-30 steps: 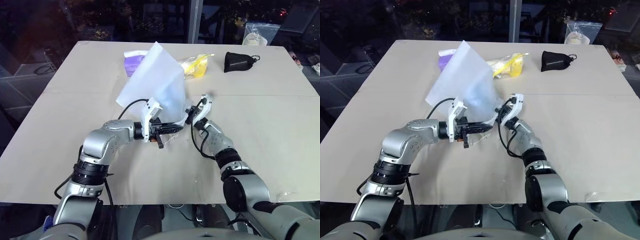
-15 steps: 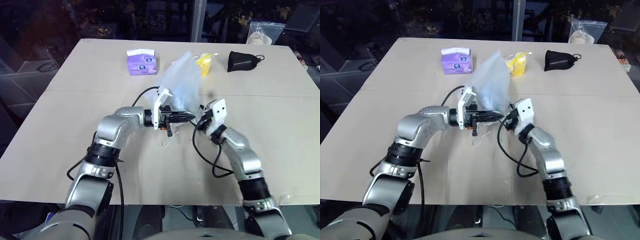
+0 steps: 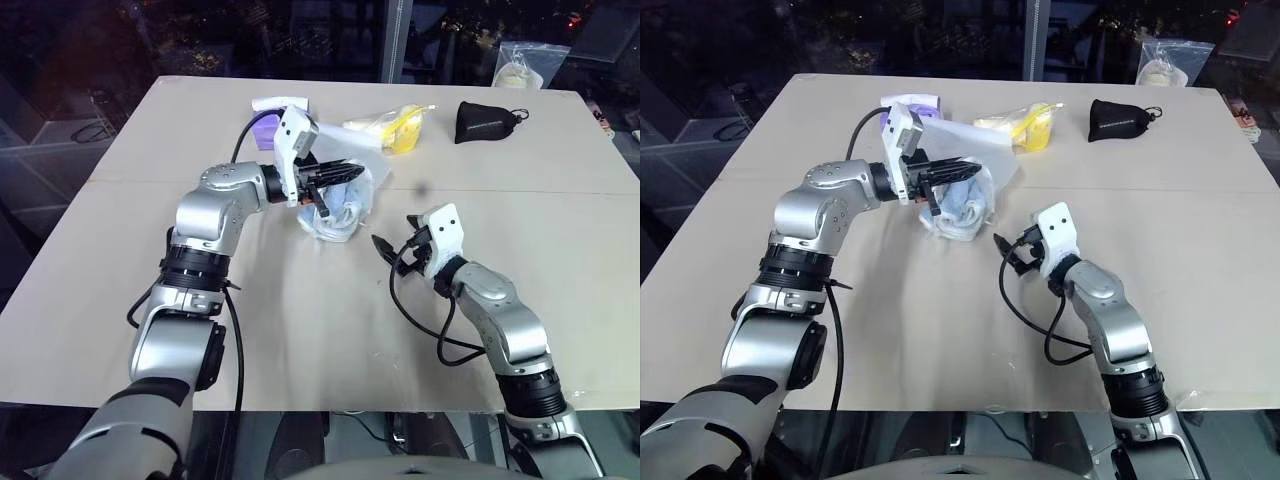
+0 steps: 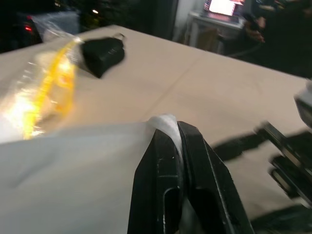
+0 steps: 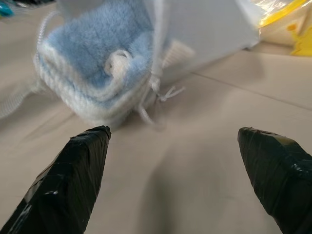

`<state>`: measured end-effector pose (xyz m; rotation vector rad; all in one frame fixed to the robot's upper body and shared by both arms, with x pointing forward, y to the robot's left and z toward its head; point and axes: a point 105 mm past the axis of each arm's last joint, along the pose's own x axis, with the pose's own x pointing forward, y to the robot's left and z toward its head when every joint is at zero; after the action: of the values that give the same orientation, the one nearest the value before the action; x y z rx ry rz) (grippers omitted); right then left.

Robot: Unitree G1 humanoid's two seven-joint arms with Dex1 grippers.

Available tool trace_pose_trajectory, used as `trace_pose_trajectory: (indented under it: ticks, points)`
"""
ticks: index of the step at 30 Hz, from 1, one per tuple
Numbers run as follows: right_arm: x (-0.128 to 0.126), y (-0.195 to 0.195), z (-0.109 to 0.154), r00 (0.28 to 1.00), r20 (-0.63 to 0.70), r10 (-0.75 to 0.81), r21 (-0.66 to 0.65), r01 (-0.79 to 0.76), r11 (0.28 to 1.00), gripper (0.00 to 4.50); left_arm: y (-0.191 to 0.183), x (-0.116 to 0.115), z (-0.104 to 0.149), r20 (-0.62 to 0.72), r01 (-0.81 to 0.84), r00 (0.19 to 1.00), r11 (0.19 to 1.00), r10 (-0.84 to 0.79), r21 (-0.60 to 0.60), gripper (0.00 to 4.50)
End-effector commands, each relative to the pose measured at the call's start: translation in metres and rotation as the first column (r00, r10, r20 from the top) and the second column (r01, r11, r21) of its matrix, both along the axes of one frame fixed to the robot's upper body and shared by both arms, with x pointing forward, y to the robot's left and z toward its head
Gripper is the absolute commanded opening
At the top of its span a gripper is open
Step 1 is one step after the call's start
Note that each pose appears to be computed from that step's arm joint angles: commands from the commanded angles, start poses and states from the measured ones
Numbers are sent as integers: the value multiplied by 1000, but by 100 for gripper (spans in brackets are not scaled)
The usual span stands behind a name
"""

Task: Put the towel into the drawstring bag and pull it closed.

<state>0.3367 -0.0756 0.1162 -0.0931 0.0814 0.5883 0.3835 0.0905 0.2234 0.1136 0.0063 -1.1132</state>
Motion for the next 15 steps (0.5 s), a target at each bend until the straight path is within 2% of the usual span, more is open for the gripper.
trace_pose_trajectory:
  ticks: [1, 7, 10, 15]
  points:
    - [-6, 2, 12, 998, 52, 33, -4, -32, 999, 448, 8, -2, 12, 48, -21, 999, 1000, 22, -18, 0]
    - [-10, 10, 3, 998, -21, 65, 34, -64, 997, 448, 25, -2, 15, 14, -48, 999, 997, 48, -52, 0]
    - [-20, 26, 14, 987, -17, 162, 107, -159, 981, 448, 35, -3, 22, -12, -62, 998, 993, 61, -99, 0]
    - [-30, 33, 32, 970, 15, 242, 183, -240, 953, 448, 43, -3, 49, -27, -74, 997, 969, 70, -237, 0]
